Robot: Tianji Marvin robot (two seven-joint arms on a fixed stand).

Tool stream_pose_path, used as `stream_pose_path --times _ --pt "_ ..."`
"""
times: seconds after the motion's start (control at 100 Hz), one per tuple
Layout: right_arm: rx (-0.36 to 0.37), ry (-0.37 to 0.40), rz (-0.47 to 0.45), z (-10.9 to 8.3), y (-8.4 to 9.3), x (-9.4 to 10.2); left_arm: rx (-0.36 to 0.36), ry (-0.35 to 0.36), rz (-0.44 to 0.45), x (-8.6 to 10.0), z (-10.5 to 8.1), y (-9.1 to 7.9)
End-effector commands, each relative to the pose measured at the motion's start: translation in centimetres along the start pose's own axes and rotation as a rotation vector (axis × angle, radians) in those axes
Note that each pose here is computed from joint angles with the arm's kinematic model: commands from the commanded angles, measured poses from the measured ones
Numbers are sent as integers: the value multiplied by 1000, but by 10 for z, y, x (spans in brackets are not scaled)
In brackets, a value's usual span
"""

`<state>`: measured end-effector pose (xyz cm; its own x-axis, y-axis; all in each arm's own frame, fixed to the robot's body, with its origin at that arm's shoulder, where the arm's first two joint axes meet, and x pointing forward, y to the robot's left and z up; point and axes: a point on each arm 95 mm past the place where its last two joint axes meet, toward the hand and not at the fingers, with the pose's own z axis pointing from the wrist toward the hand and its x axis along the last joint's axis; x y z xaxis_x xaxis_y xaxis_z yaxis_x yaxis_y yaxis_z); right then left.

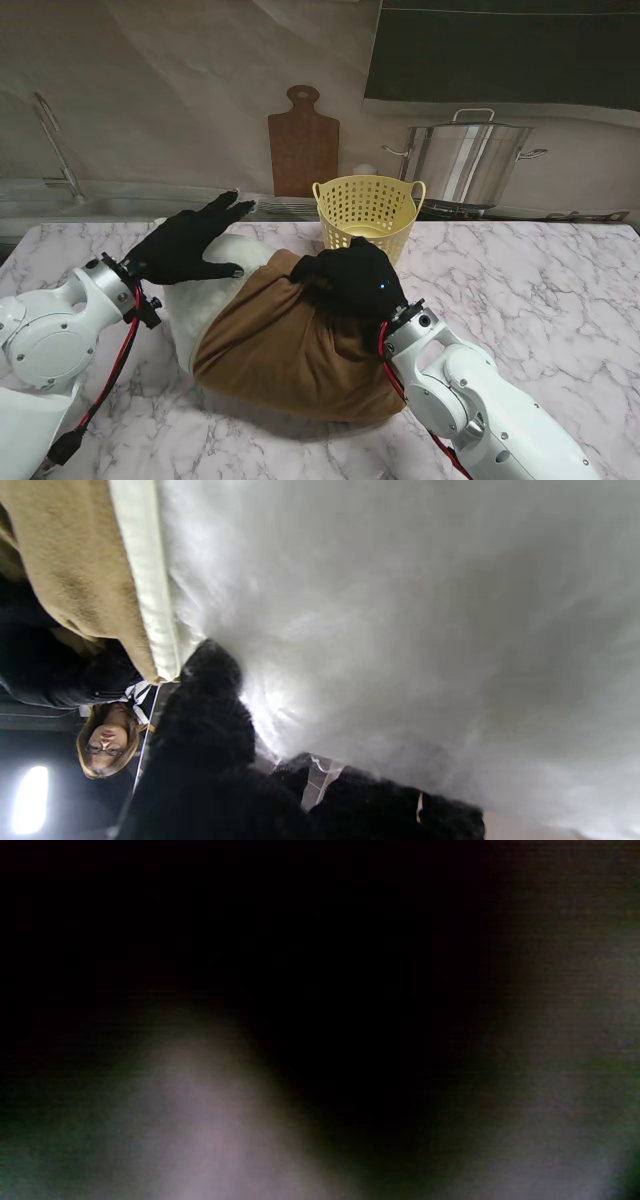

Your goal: Remove the pillowcase from the pillow and put it in the laundry basket

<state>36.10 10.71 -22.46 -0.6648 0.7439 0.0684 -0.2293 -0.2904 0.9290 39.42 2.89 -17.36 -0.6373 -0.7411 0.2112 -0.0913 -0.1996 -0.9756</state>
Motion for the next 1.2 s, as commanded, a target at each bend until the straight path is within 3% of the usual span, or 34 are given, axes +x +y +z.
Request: stream_pose_path --times 0.0,0.14,0.42,0.55,0.69,0.83,1.19 --pt "28 -6 2 -5 -8 1 -12 -21 -12 -4 -2 6" --pt "31 -3 8 -4 -9 3 -15 -38 -24 -4 2 12" --pt "24 -2 15 -3 -11 5 -167 22 -84 10 16 36" --pt "16 -10 6 -8 -9 4 -187 33 -80 14 18 52" --pt "33 -15 -15 -17 -8 2 -134 48 -94 16 18 69" --pt "58 -19 -56 -32 -5 -2 -94 64 -61 16 10 75" --pt "5 -77 -141 -65 12 -16 40 31 83 14 -1 57"
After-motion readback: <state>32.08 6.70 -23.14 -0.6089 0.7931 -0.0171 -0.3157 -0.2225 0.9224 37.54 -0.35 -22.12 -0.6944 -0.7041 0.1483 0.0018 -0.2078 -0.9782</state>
